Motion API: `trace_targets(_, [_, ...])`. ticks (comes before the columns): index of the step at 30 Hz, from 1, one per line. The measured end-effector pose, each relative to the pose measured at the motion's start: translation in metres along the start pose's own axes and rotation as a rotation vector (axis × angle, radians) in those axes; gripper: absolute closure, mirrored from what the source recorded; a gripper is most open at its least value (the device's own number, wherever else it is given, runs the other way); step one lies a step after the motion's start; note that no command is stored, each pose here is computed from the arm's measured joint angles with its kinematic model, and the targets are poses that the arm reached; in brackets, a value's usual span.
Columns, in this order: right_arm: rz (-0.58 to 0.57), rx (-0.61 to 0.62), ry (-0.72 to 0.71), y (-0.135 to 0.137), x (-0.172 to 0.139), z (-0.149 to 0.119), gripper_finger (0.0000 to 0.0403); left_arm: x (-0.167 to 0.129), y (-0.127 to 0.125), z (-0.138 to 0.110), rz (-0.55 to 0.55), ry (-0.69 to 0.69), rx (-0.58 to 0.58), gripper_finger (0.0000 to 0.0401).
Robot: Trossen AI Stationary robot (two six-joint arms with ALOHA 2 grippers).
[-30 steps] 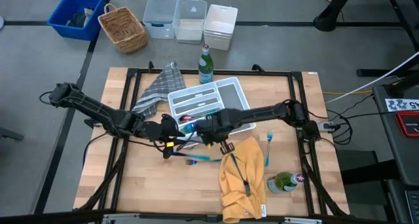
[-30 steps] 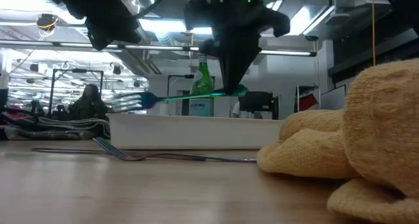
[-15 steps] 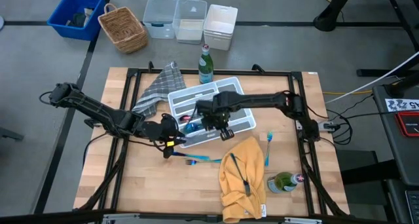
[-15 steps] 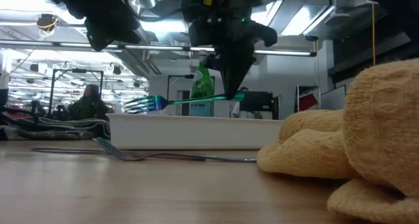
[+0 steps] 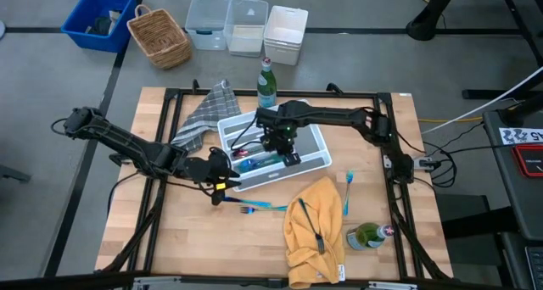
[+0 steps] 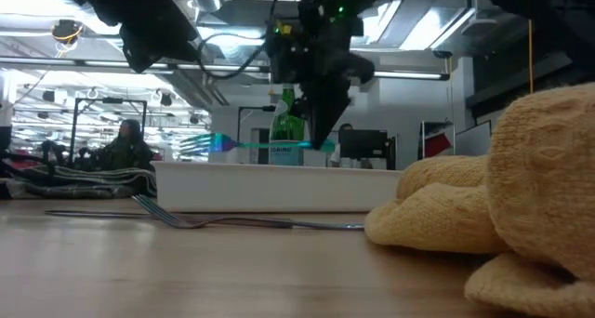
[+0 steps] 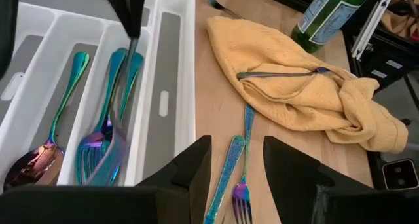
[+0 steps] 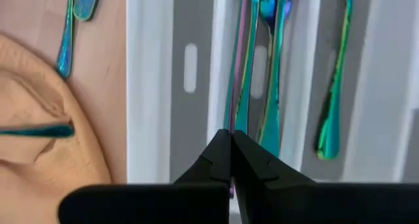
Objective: Sort silverware
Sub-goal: Put the fork in the silverware tray
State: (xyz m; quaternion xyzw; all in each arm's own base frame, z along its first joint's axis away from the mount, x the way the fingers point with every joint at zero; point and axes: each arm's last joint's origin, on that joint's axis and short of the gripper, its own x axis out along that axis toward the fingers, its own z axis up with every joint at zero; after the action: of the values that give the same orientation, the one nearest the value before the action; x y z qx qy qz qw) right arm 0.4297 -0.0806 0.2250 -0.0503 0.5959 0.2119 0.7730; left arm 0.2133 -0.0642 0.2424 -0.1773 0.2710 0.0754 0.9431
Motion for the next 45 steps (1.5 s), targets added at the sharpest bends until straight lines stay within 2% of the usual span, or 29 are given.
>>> trace_targets(6, [0.018,-0.039,0.032,-0.006,0.018,0.000,0.0398,0.000,0.000,0.001,-0.002,-0.005,0.000,0.0274])
trace_targets(13, [0.018,-0.027,0.050,-0.014,0.032,-0.003,0.0398,0.000,0.000,0.001,0.000,-0.008,0.000,0.0274])
trace_targets(21, [-0.069,-0.037,0.093,-0.017,0.037,-0.001,0.0395,0.000,0.000,0.001,0.001,-0.007,0.001,0.0274])
trace_targets(29, [-0.135,-0.012,0.128,-0.020,0.036,-0.003,0.0336,0.000,0.000,0.001,0.001,-0.007,0.001,0.0274])
trace_targets(35, [-0.141,0.098,0.126,-0.019,0.036,-0.003,0.0308,0.000,0.000,0.001,0.000,-0.009,-0.004,0.0274])
trace_targets(38, [-0.139,0.139,0.131,-0.016,0.037,-0.002,0.0310,0.000,-0.001,0.001,-0.006,-0.015,-0.009,0.0274])
trace_targets(45, [-0.127,0.108,0.139,0.008,0.027,0.011,0.0319,0.001,-0.009,0.004,-0.056,-0.060,0.014,0.0274])
